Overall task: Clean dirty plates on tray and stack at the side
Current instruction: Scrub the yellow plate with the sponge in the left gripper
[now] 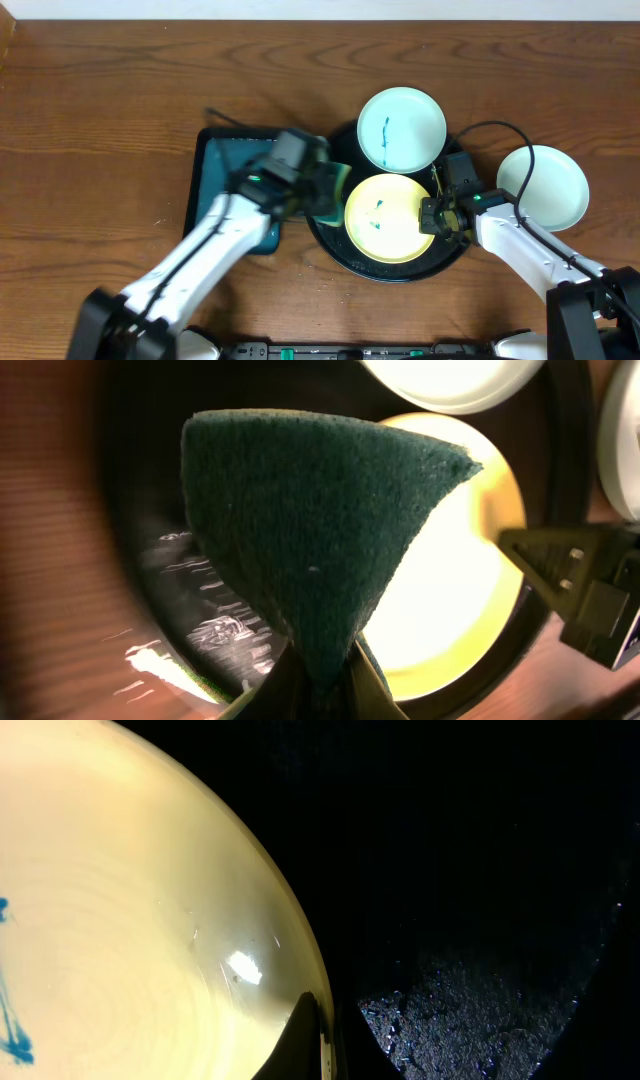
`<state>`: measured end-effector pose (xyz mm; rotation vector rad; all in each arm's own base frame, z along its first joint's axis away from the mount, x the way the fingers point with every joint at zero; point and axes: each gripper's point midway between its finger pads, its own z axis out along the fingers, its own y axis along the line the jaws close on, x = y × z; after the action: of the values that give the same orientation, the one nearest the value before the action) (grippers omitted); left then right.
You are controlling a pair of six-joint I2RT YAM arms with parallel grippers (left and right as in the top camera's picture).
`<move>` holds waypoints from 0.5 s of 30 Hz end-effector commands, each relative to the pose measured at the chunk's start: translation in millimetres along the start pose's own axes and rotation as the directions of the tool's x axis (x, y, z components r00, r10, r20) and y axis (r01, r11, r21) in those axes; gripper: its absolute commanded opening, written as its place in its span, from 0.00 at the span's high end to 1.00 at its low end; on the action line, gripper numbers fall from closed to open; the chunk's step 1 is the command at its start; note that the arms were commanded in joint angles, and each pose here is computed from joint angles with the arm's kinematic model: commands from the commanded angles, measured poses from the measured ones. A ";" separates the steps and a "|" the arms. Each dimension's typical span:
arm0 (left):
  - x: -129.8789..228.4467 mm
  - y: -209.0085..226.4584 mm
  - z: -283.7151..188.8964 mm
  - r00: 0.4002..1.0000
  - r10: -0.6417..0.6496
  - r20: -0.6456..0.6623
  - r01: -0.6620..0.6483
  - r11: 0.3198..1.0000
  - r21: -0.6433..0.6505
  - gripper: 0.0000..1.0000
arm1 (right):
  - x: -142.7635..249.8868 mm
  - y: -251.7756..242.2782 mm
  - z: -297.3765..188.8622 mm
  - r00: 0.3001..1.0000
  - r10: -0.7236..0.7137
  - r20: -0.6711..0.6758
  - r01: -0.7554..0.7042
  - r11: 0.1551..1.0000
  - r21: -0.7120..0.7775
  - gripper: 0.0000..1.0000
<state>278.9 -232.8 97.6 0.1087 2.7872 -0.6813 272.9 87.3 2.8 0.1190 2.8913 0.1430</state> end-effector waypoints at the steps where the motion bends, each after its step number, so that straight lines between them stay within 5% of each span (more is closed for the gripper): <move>1: 9.8 -21.5 27.7 0.997 -0.061 -0.049 0.062 0.998 0.024 0.93 | 13.8 7.2 12.7 0.998 -0.014 -0.054 0.014 1.000 -0.011 0.99; 15: 48.3 -44.3 132.4 0.968 -0.152 -0.200 0.172 0.981 0.087 0.92 | 15.0 7.6 12.6 0.998 -0.017 -0.058 0.016 1.000 -0.011 0.99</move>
<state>264.6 -329.7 15.9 0.0295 2.8960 -0.8967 274.6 88.3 3.1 0.1166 2.8878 0.1450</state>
